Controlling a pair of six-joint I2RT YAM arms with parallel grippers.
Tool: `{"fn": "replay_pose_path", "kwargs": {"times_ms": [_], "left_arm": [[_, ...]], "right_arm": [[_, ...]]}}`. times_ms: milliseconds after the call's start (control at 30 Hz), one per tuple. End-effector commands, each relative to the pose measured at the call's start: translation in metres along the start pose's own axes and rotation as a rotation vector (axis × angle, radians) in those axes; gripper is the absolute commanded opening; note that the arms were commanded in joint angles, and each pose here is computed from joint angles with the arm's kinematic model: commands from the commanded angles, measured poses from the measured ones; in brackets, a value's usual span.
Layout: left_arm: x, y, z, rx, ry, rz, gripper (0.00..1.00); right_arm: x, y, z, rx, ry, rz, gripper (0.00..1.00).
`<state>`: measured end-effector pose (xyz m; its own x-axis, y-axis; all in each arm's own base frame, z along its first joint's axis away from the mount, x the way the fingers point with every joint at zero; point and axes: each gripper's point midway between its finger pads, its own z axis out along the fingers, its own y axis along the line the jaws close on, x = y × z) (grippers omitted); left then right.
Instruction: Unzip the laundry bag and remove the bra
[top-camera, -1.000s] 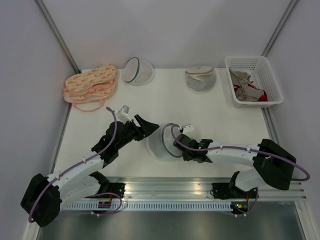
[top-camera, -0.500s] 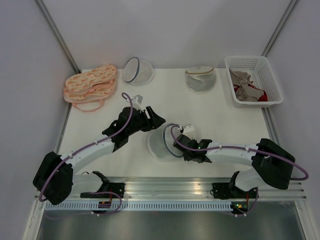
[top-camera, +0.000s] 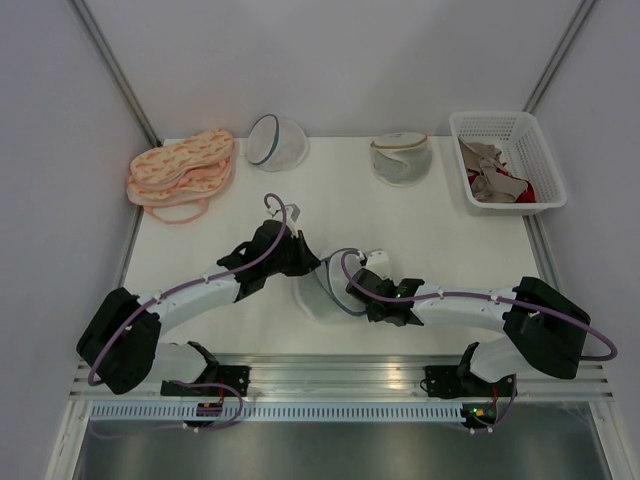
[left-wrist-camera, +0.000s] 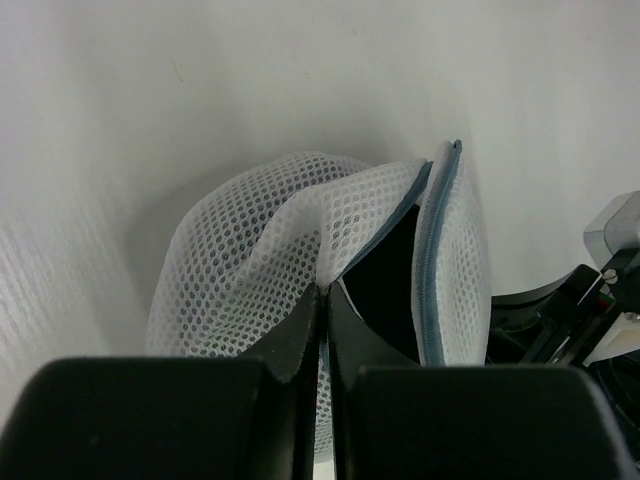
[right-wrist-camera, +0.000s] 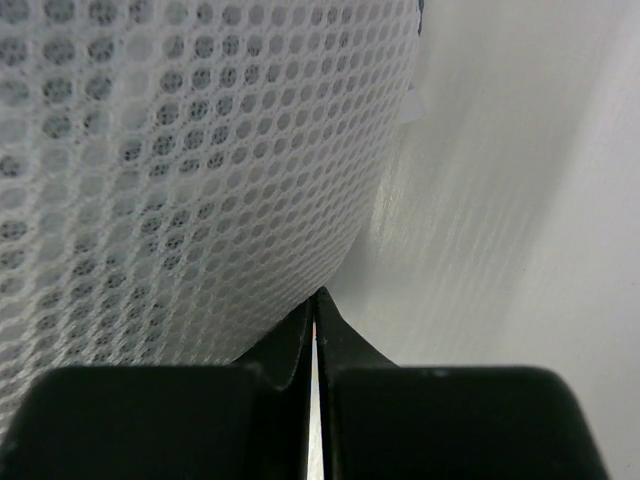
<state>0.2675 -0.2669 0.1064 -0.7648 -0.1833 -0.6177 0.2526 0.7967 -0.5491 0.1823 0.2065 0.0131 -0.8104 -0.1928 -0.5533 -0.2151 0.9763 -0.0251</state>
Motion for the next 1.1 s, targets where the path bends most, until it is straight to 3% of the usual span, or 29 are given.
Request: {"fn": "replay_pose_path", "kwargs": {"times_ms": [0, 200, 233, 267, 300, 400, 500, 867, 967, 1067], "left_arm": [[-0.006, 0.003, -0.008, -0.014, -0.046, 0.025, 0.06], [0.003, 0.007, -0.008, -0.012, -0.028, 0.000, 0.02], [0.004, 0.004, -0.008, 0.007, -0.030, -0.008, 0.02], [0.006, 0.003, -0.007, 0.019, -0.030, -0.025, 0.02], [0.012, 0.007, -0.007, 0.018, -0.021, -0.036, 0.02], [0.018, 0.002, -0.006, 0.063, -0.020, -0.078, 0.02], [0.022, 0.000, -0.008, 0.090, -0.022, -0.096, 0.02], [0.027, -0.016, -0.012, 0.196, -0.036, -0.195, 0.02], [0.028, -0.017, -0.014, 0.202, -0.039, -0.206, 0.02], [0.028, -0.014, -0.019, 0.197, -0.049, -0.204, 0.02]], "right_arm": [[-0.007, 0.000, 0.000, 0.008, -0.024, 0.010, 0.00], [-0.006, -0.003, -0.001, 0.030, -0.021, 0.025, 0.02], [-0.011, 0.000, -0.004, 0.016, -0.030, 0.024, 0.08], [-0.014, 0.004, -0.007, -0.013, -0.035, 0.022, 0.20], [-0.023, 0.014, -0.020, -0.080, -0.061, 0.010, 0.41], [-0.048, 0.043, -0.062, -0.250, -0.131, -0.036, 0.61], [-0.069, 0.058, -0.094, -0.334, -0.166, -0.090, 0.72], [-0.098, 0.083, -0.083, -0.178, -0.152, -0.141, 0.79], [-0.100, 0.083, -0.072, -0.069, -0.152, -0.152, 0.79], [-0.103, 0.053, -0.067, 0.123, -0.175, -0.119, 0.79]]}}
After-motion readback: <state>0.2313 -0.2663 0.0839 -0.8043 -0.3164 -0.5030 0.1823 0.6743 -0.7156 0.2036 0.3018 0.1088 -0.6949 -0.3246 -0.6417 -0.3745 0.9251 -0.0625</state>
